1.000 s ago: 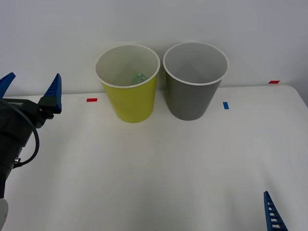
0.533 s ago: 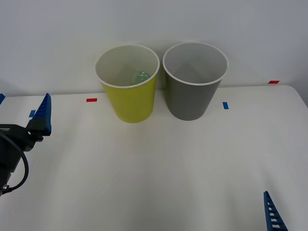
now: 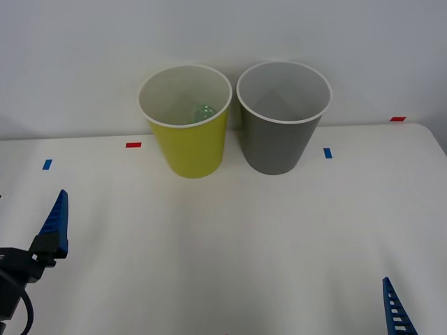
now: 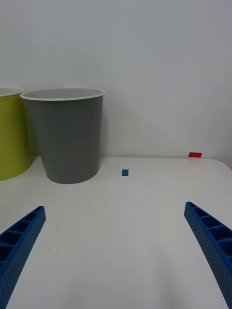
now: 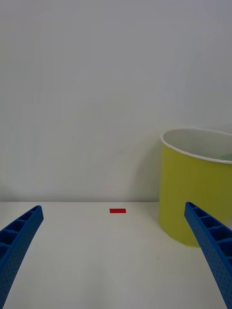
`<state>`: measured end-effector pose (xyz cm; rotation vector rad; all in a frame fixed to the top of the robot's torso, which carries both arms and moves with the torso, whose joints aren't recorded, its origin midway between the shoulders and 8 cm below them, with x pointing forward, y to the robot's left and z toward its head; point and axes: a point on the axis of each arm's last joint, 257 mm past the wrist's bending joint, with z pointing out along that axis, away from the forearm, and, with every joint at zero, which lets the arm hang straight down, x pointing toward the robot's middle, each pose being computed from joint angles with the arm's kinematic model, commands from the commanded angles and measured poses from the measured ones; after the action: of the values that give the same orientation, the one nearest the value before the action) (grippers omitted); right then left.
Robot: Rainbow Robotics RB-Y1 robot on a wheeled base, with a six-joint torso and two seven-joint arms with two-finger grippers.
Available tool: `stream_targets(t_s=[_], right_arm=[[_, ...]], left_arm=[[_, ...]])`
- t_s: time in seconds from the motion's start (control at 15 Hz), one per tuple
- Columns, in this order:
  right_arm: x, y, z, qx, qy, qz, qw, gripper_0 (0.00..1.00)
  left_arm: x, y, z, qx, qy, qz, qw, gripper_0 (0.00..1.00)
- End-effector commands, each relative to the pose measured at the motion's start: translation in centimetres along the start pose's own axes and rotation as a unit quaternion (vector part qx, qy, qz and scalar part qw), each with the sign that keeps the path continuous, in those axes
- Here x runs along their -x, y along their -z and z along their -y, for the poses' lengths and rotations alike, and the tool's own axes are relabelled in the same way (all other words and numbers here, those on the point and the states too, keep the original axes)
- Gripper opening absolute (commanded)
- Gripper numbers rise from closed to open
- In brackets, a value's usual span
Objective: Put cans in the gray bin and PET bottles in the light green bin.
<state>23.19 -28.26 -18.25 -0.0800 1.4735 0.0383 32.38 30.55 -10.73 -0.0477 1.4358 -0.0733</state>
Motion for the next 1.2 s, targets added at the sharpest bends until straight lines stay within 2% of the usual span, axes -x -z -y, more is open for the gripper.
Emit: stream_targets(t_s=[0.07,0.6,0.87,1.2], right_arm=[[0.0,0.0,0.0,0.000,0.000,0.000,1.0000,1.00],[0.0,0.0,0.0,0.000,0.000,0.000,1.0000,1.00],[0.0,0.0,0.0,0.000,0.000,0.000,1.0000,1.00],[0.0,0.0,0.0,0.000,0.000,0.000,1.0000,1.00]], left_arm=[[-2.1,1.8,-0.2,-0.006,-0.002,0.010,0.9999,1.00],[-6.9,8.9,0.3,-0.006,0.010,-0.003,0.9999,1.00],[-7.1,11.5,0.3,0.000,0.001,-0.018,0.9998,1.00],[-7.9,13.8,0.8,0.007,0.005,-0.041,0.9991,1.00]])
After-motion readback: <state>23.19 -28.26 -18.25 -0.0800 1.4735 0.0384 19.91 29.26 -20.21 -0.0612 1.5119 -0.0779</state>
